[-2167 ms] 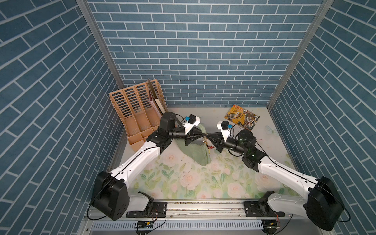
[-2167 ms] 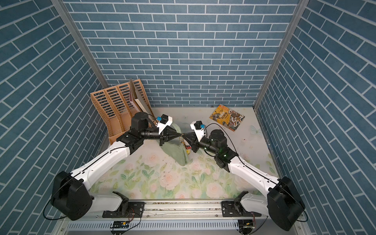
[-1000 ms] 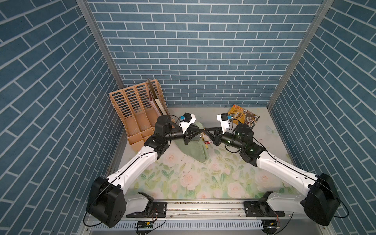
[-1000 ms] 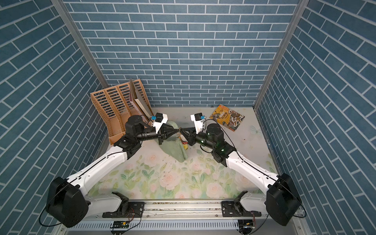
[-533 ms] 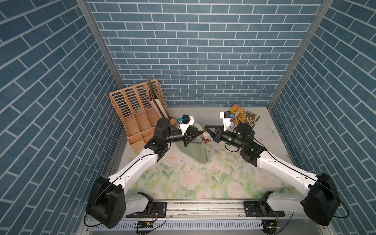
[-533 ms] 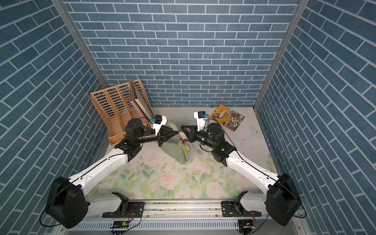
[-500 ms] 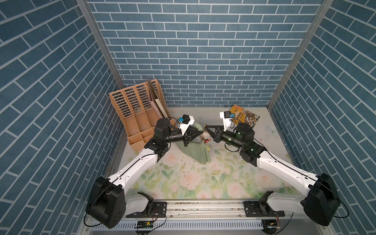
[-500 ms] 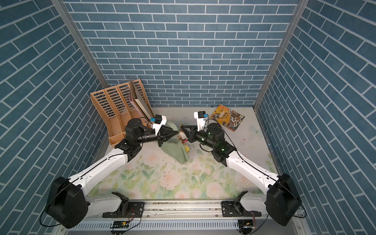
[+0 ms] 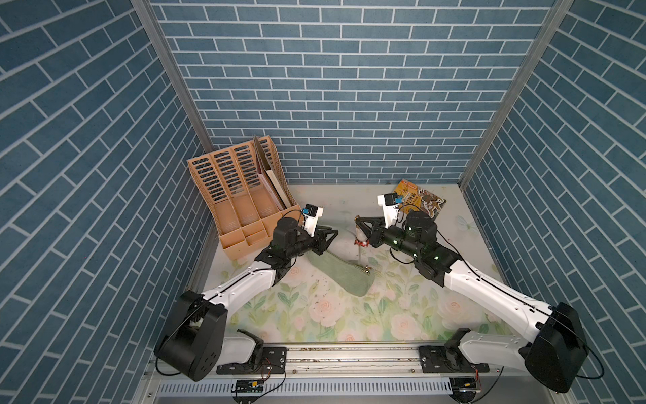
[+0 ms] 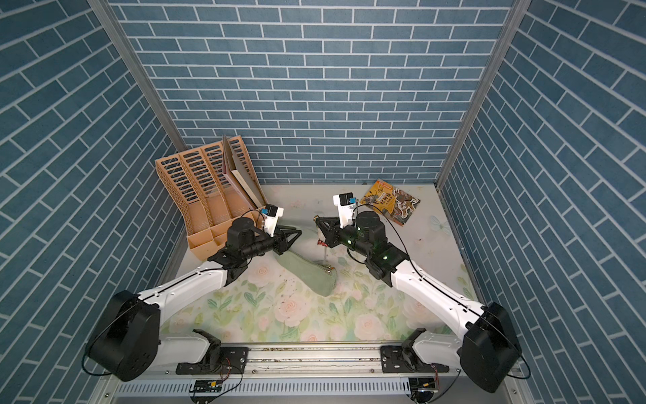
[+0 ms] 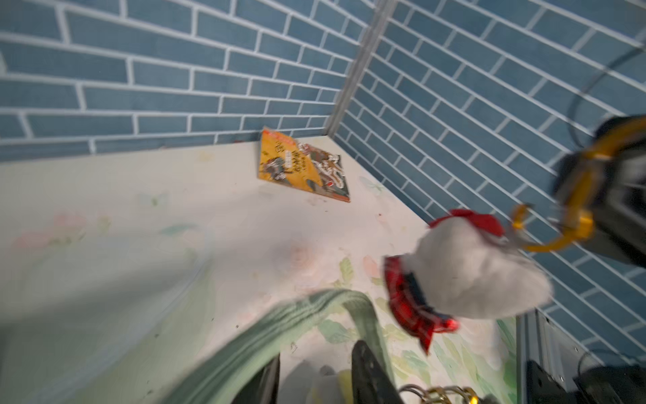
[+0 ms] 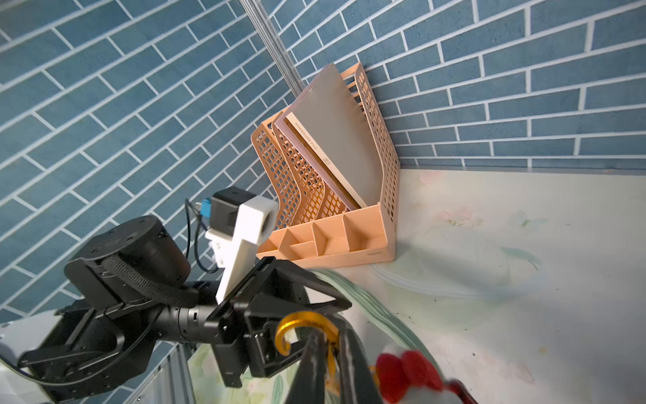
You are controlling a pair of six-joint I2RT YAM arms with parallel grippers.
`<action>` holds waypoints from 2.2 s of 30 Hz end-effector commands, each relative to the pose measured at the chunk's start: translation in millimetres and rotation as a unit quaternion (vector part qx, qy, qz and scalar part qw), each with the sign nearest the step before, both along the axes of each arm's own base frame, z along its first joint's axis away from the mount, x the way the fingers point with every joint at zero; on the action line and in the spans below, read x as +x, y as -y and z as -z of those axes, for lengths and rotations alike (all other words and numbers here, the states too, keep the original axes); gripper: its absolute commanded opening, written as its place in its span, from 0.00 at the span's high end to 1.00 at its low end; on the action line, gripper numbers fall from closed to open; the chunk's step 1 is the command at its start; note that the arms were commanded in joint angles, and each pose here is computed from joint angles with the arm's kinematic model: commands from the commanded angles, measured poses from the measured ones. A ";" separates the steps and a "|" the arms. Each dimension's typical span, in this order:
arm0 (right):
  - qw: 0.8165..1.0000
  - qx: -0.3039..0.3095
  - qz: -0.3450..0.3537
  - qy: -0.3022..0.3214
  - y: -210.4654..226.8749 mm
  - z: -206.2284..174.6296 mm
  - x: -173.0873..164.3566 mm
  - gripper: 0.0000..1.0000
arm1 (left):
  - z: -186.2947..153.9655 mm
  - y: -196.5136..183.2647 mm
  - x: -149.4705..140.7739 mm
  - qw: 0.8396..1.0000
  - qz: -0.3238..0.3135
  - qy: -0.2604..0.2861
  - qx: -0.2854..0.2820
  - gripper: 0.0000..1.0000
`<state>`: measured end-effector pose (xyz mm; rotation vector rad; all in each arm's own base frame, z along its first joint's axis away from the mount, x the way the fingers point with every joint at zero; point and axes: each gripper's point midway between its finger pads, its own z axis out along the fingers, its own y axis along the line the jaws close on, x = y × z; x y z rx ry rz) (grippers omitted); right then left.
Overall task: Remove the decoration from the bag
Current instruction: Place the bag at the center of the board, then place the decoration item at the center of the board.
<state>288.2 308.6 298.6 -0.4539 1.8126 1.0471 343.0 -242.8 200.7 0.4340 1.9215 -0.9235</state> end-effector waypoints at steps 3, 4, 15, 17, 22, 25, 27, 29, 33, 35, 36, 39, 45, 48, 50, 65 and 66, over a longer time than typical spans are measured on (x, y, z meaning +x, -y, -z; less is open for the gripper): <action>0.997 -0.051 0.018 0.054 8.3 -2.2 9.3 0.89 | 0.2 -19.2 16.5 0.993 -0.089 -0.071 0.003 0.52; 0.997 -0.057 0.021 0.057 8.9 0.9 10.7 0.89 | -4.1 -20.2 14.6 0.993 -0.091 -0.076 0.002 0.51; 0.992 -0.097 0.009 0.084 2.6 11.6 14.2 0.89 | -97.2 13.2 -19.5 0.996 -0.023 -0.046 -0.070 0.41; 0.991 -0.102 0.003 0.086 -1.7 11.3 11.6 0.89 | -103.6 27.6 -25.9 0.996 -0.002 -0.048 -0.068 0.41; 0.989 -0.108 0.001 0.097 -3.9 7.7 7.3 0.89 | -99.5 39.0 -27.2 0.996 0.010 -0.071 -0.055 0.44; 0.989 -0.113 -0.003 0.099 -6.7 9.9 5.2 0.89 | -96.5 51.2 -34.1 0.995 0.030 -0.079 -0.049 0.46; 0.988 -0.116 -0.004 0.099 -8.6 12.0 4.7 0.89 | -92.6 55.9 -35.9 0.995 0.034 -0.087 -0.044 0.48; 0.988 -0.118 -0.006 0.100 -10.3 13.8 3.9 0.90 | -89.0 56.9 -35.5 0.994 0.034 -0.094 -0.039 0.50; 0.988 -0.115 -0.010 0.103 -13.2 12.4 1.8 0.90 | -87.3 58.6 -34.0 0.994 0.035 -0.098 -0.039 0.54; 0.988 -0.117 -0.012 0.104 -14.4 13.7 1.7 0.90 | -87.3 60.6 -34.6 0.993 0.040 -0.101 -0.041 0.58; 0.987 -0.119 -0.012 0.104 -14.6 14.5 1.8 0.90 | -86.5 61.5 -34.8 0.993 0.043 -0.103 -0.041 0.61; 0.987 -0.120 -0.012 0.106 -14.7 14.2 1.6 0.90 | -87.4 60.9 -34.6 0.993 0.041 -0.101 -0.042 0.67; 0.987 -0.120 -0.017 0.109 -16.1 13.3 -1.0 0.91 | -89.3 61.6 -33.4 0.994 0.042 -0.097 -0.042 0.68; 0.986 -0.122 -0.019 0.109 -16.5 13.7 -2.7 0.91 | -87.0 63.3 -32.5 0.993 0.044 -0.100 -0.041 0.73; 0.986 -0.123 -0.021 0.110 -17.0 14.7 -3.6 0.91 | -87.6 63.3 -31.2 0.993 0.042 -0.099 -0.041 0.77; 0.976 -0.154 -0.068 0.142 -24.9 27.1 -21.7 0.84 | -85.2 61.1 -28.3 0.994 0.033 -0.097 -0.028 0.92; 0.974 -0.158 -0.073 0.146 -24.7 28.9 -23.4 0.81 | -84.8 60.8 -28.0 0.994 0.033 -0.097 -0.025 0.94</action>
